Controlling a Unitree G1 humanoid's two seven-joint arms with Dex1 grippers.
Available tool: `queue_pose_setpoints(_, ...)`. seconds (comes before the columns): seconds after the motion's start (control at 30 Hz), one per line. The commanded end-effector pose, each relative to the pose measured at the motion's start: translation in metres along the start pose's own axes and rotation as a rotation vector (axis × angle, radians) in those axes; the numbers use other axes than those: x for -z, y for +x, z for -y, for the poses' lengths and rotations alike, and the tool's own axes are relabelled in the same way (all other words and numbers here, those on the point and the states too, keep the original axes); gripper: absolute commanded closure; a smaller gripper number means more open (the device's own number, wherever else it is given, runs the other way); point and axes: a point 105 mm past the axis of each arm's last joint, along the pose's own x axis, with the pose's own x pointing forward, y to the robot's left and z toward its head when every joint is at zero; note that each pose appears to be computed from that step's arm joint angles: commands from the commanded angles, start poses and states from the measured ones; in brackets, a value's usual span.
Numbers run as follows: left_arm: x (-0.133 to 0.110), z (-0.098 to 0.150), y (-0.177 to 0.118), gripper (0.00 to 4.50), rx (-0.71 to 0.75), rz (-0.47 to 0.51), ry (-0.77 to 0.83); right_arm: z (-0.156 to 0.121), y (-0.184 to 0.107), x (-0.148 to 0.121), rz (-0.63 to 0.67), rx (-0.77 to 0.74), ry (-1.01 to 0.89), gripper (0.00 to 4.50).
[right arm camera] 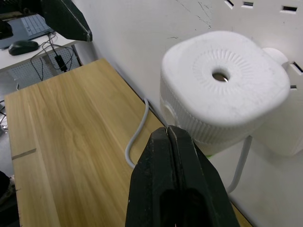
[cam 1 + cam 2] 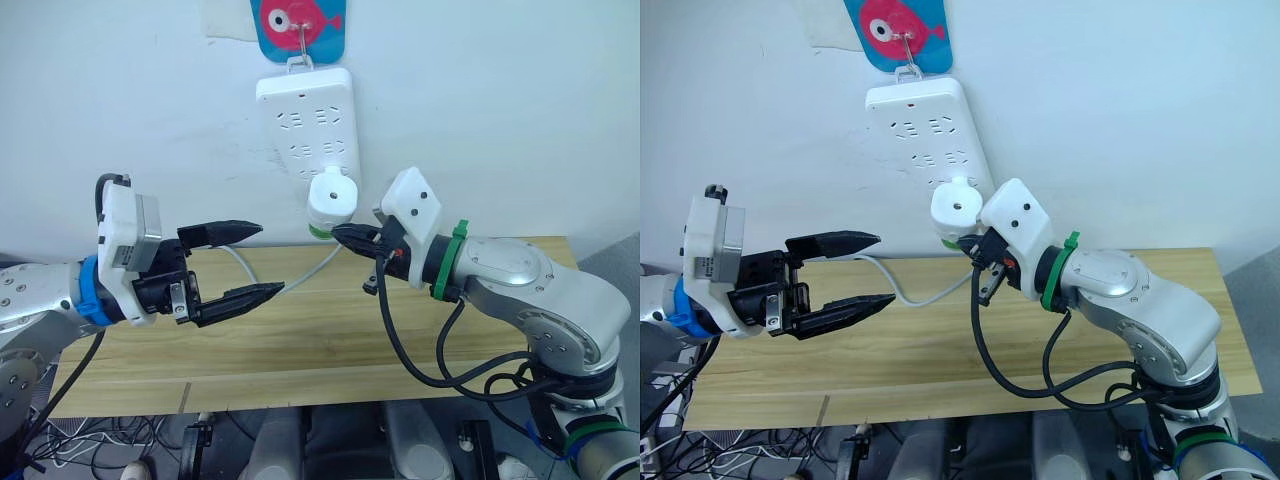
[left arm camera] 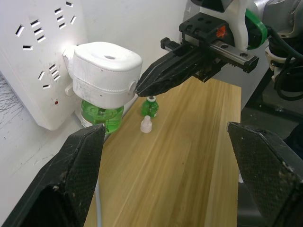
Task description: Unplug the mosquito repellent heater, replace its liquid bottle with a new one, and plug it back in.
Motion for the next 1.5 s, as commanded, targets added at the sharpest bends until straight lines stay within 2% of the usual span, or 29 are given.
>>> queue_pose_setpoints(0.03, -0.006, 0.002, -0.002, 0.16, 0.0, 0.014, 0.043, -0.009, -0.007, -0.009, 0.035, -0.037, -0.036, 4.48)
queue_pose_setpoints(1.03, -0.007, 0.0, 0.0, 0.16, -0.01, 0.009, 0.055, 0.006, 0.002, -0.017, 0.046, 0.12, -0.01, 4.48)
queue_pose_setpoints(1.5, -0.007, -0.003, 0.002, 0.16, -0.001, 0.016, 0.057, 0.021, 0.0, -0.02, 0.034, 0.266, -0.006, 4.48)
